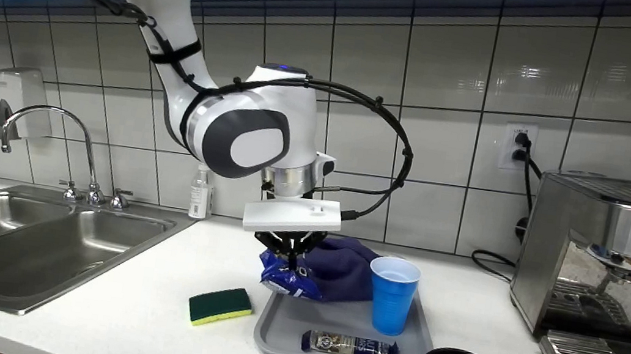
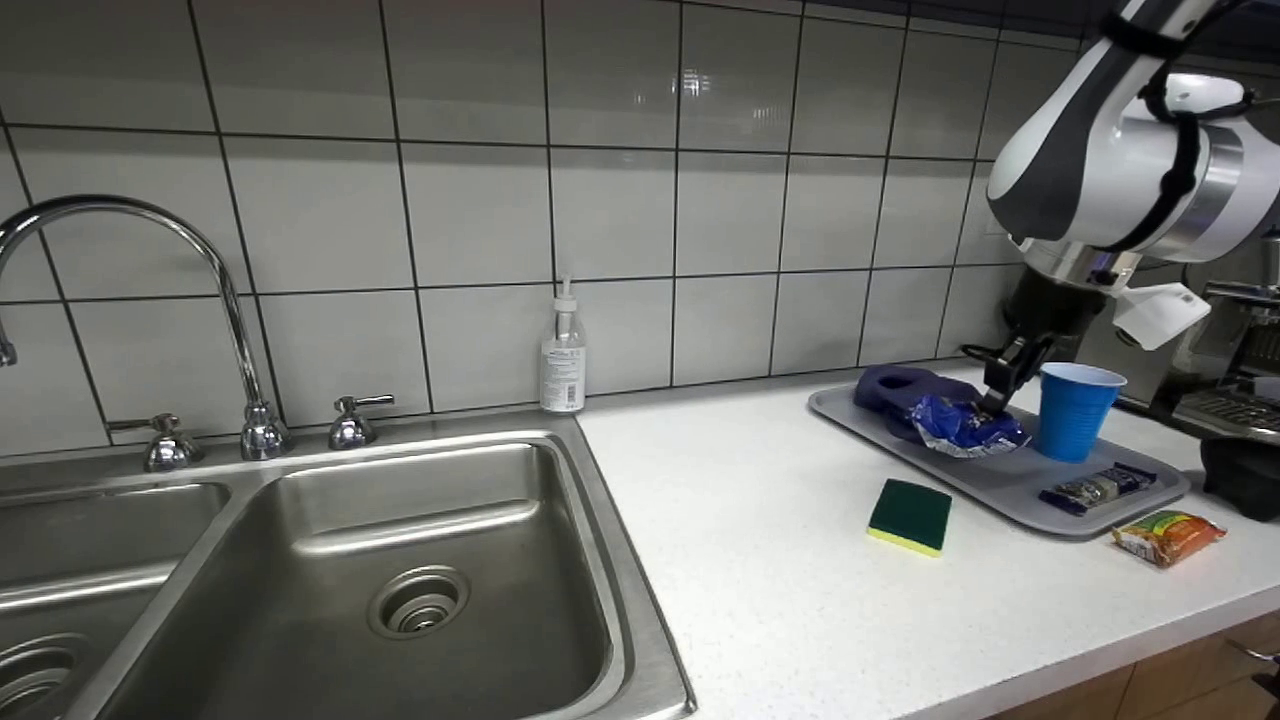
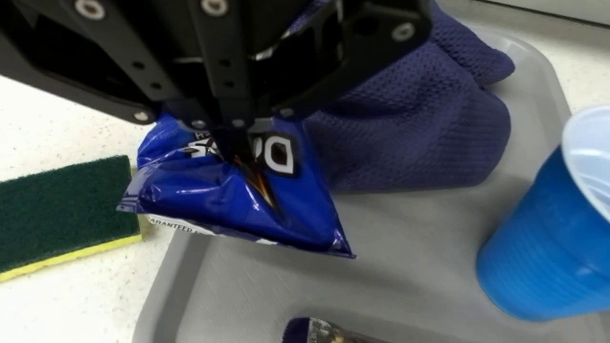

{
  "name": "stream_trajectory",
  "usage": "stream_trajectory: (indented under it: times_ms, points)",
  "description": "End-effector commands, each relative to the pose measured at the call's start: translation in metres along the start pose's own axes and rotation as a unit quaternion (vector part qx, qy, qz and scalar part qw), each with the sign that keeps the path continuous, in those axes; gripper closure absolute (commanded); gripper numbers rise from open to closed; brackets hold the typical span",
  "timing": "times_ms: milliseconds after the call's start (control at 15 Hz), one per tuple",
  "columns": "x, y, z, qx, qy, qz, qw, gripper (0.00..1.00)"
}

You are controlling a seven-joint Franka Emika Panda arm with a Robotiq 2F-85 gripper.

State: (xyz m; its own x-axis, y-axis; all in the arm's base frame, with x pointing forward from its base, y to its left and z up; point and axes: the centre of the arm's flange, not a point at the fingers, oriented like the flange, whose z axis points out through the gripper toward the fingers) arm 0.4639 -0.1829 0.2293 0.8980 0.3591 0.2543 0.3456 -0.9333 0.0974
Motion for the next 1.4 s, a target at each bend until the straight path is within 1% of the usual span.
stream_trajectory:
  times_ms: [0, 333, 867, 1333]
  points:
    - [-0.007, 0.003, -0.005, -0.023, -0.006, 0.008, 0.9997, 1.0]
    - [-0.013, 0.007, 0.001, -0.036, -0.016, 0.014, 0.9991, 1.0]
    - [-0.012, 0.004, 0.02, -0.051, -0.029, 0.029, 0.9978, 1.0]
    - [-0.013, 0.0, 0.029, -0.057, -0.037, 0.036, 0.997, 1.0]
